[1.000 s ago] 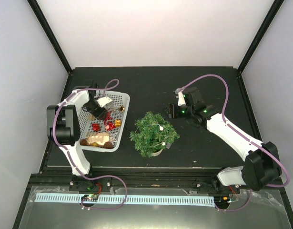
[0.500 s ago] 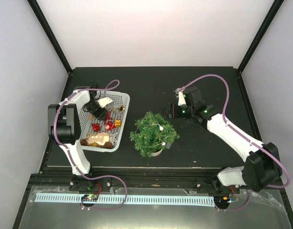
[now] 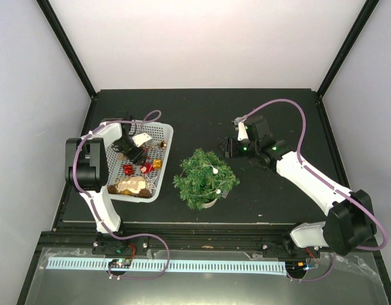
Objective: Decorate the small christmas tree
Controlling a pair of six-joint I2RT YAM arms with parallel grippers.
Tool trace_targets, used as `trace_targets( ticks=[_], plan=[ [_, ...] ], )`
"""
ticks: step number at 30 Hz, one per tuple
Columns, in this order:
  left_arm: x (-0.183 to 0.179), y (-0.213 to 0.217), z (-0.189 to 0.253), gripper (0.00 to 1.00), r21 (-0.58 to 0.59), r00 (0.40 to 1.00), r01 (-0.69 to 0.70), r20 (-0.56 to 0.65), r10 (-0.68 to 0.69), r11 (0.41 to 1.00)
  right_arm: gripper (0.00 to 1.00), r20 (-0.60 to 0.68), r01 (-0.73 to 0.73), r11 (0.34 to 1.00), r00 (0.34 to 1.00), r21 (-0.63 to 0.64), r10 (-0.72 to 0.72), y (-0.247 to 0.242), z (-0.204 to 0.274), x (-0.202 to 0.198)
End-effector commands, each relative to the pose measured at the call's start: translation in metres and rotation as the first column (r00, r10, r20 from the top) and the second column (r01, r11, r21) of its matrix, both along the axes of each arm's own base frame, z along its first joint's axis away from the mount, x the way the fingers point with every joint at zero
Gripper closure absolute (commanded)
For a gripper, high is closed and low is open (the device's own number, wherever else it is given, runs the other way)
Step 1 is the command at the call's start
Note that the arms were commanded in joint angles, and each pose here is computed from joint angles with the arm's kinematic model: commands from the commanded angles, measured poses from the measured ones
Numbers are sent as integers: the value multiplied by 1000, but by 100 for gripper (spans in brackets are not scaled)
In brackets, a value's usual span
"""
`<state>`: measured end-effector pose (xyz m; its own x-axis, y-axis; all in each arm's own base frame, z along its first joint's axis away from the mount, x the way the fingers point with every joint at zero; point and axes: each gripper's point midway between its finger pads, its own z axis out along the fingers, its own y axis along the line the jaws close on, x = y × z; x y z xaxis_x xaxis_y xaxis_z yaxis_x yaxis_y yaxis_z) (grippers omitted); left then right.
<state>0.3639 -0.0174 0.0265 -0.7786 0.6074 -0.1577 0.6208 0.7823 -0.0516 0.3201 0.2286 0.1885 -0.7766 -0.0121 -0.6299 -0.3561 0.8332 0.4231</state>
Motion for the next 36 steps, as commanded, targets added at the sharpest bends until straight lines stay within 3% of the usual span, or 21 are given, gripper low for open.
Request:
trace_targets(
  ticks=[1,7,11,17,21,36],
  plan=[
    [-1,-3,-11,22,-1,1000,10,-8,-10,1000,35,33,0,1000,999,14,0,-1,8,3],
    [7,-1,-12,18,12,1000,-9,13,9,1000,35,30,-5,1000,1000,15,4,0,7,3],
    [5,-3,-14,22,13,1000,-2,0,2,1000,35,33,-4,1000,999,18,4,0,9,4],
    [-1,-6,-18,48,4,1000,11,-19,-11,1000,35,31,-6,1000,1000,18,5,1,9,4],
    [-3,-6,-18,57,-1,1000,12,-26,-12,1000,35,35,-6,1000,999,18,6,1,11,4],
    [1,-2,10,62,6,1000,15,25,-15,1000,35,35,-6,1000,999,20,5,1,11,4]
  ],
)
